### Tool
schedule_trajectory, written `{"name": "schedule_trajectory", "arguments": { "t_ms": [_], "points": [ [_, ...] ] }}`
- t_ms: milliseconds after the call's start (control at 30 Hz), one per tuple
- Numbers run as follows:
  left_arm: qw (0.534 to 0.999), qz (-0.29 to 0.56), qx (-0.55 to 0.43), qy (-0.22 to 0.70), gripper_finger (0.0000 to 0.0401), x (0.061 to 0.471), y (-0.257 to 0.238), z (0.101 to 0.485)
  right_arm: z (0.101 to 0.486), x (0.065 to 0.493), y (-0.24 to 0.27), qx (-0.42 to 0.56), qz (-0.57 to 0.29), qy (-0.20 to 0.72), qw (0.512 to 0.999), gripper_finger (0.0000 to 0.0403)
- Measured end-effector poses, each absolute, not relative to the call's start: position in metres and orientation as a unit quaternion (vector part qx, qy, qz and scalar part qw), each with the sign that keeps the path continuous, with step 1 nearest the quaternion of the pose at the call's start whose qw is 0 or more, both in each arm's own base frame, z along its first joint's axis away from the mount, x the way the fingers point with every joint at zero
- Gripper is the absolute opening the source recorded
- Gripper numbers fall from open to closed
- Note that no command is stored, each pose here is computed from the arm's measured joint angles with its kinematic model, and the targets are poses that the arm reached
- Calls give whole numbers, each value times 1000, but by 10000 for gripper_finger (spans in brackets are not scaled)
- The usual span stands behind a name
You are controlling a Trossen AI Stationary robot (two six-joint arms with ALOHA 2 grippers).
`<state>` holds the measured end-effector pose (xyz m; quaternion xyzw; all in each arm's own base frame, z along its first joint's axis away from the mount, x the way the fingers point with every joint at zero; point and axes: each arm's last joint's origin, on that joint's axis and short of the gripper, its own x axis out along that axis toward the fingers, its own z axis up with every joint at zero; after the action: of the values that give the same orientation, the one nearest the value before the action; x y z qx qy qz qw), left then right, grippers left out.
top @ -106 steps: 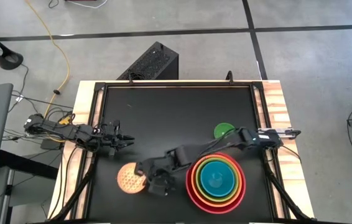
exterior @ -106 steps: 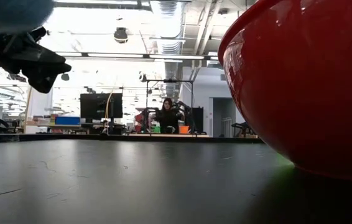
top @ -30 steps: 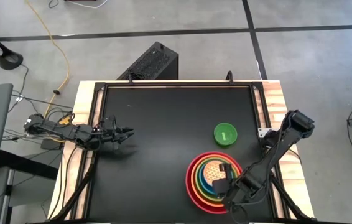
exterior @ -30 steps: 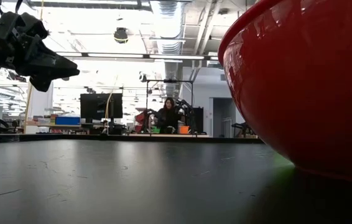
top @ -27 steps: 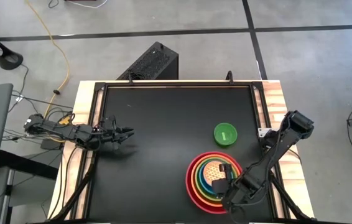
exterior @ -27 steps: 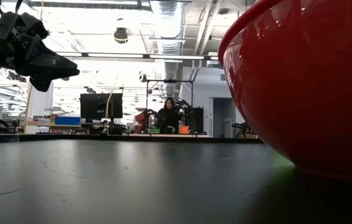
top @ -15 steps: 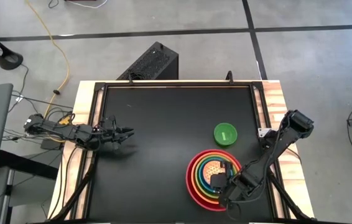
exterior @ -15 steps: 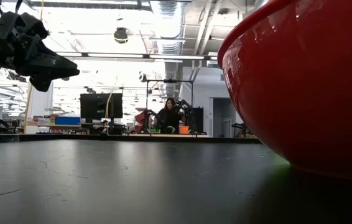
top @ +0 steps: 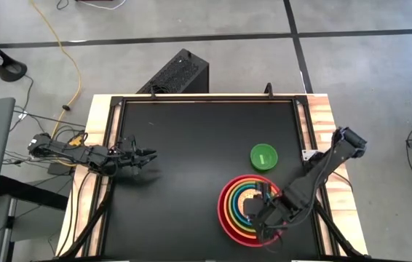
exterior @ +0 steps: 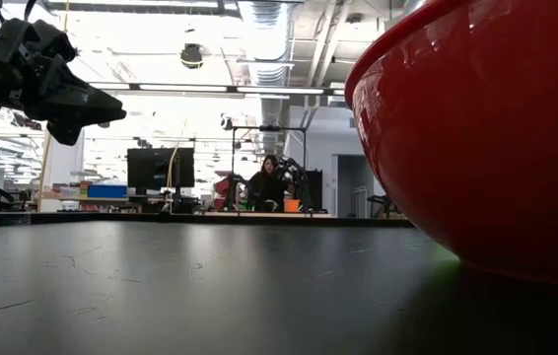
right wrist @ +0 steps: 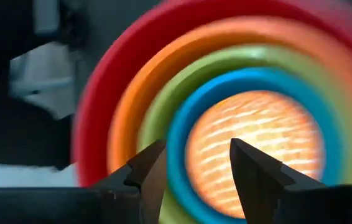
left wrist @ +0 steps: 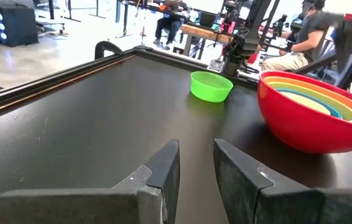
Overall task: Nest bowls inside each other
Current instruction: Stack the green bowl on top of the orange patterned bowl
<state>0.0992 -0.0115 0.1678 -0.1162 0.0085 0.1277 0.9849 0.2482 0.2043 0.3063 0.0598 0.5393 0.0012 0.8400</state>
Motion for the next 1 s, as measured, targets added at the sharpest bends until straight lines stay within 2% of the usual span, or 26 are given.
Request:
{"name": "schedule_trajectory", "arguments": {
  "t_ms": [100, 233, 367, 500, 667, 800, 1000],
  "points": [
    [985, 127, -116, 8, 87, 99, -12, 168, 328, 251, 187, 21, -41, 536, 843, 188],
    [985, 127, -119, 8, 87, 99, -12, 168, 344, 251, 151, 1, -96, 573, 814, 186],
    [985, 125, -121, 8, 87, 99, -12, 168, 355, 246, 111, -2, -121, 586, 802, 187],
    [984, 125, -125, 8, 87, 99, -12, 168, 357, 222, 64, 34, -161, 573, 803, 186],
    [983, 125, -130, 7, 87, 99, -12, 168, 336, 179, 8, 140, -267, 529, 793, 185],
    [978, 143, -152, 1, 87, 99, -11, 168, 309, 151, -24, 258, -361, 495, 747, 185],
    [965, 180, -190, -13, 87, 98, -9, 168, 262, 136, -54, 279, -376, 504, 726, 185]
  ]
}}
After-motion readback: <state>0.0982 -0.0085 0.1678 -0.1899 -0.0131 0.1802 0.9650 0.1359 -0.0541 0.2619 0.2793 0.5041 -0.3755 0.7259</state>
